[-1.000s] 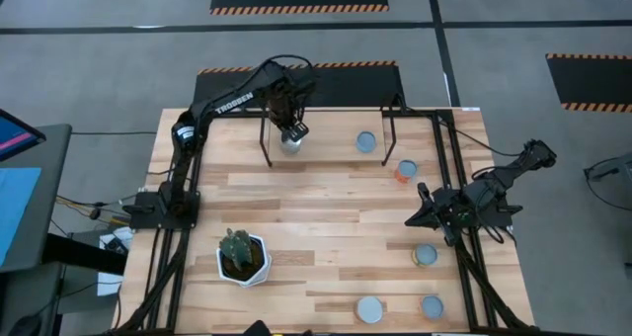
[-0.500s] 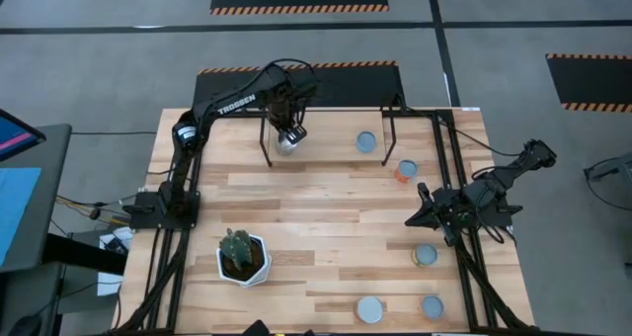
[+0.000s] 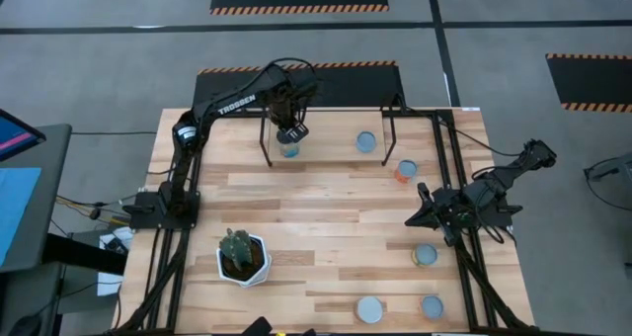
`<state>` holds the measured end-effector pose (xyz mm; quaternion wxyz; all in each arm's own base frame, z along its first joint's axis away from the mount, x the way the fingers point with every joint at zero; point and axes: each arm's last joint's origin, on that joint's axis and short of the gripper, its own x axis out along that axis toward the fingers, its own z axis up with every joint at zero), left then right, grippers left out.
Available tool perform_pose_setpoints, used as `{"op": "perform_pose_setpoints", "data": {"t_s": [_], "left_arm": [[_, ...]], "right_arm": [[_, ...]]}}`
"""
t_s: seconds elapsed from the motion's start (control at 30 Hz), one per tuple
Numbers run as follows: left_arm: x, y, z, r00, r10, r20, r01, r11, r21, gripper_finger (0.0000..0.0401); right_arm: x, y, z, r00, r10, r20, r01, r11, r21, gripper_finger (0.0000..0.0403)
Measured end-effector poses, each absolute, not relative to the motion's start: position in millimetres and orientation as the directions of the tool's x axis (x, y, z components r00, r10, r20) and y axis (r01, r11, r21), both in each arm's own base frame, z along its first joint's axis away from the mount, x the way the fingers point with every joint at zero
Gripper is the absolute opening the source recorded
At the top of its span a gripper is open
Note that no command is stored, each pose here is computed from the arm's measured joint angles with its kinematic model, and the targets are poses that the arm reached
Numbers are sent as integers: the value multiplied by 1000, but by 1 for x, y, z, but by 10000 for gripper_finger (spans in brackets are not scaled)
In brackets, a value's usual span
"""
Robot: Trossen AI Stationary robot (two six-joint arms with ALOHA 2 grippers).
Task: Pick and place cans onto a shelf
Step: Put the canned tomatoes on the shelf, then put the canned green beans on the shelf
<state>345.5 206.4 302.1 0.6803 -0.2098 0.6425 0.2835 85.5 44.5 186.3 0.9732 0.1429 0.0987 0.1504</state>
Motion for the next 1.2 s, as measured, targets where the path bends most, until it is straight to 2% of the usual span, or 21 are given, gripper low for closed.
{"op": "perform_pose_setpoints", "data": {"t_s": [0.33,0.57,0.83,1.2], "left_arm": [[346,209,303,-2,187,-982,-690,711,137,71],[355,190,334,180,127,-975,-660,751,-25,71],[371,145,385,456,124,-881,-488,863,-131,71],[374,75,402,490,60,-870,-370,918,-145,71]], "right_arm": [[85,45,186,935,321,-149,-265,913,309,24],[85,45,186,935,321,-149,-266,915,305,24],[85,45,187,936,322,-145,-267,915,303,24],[86,45,187,936,322,-140,-269,914,302,24]]}}
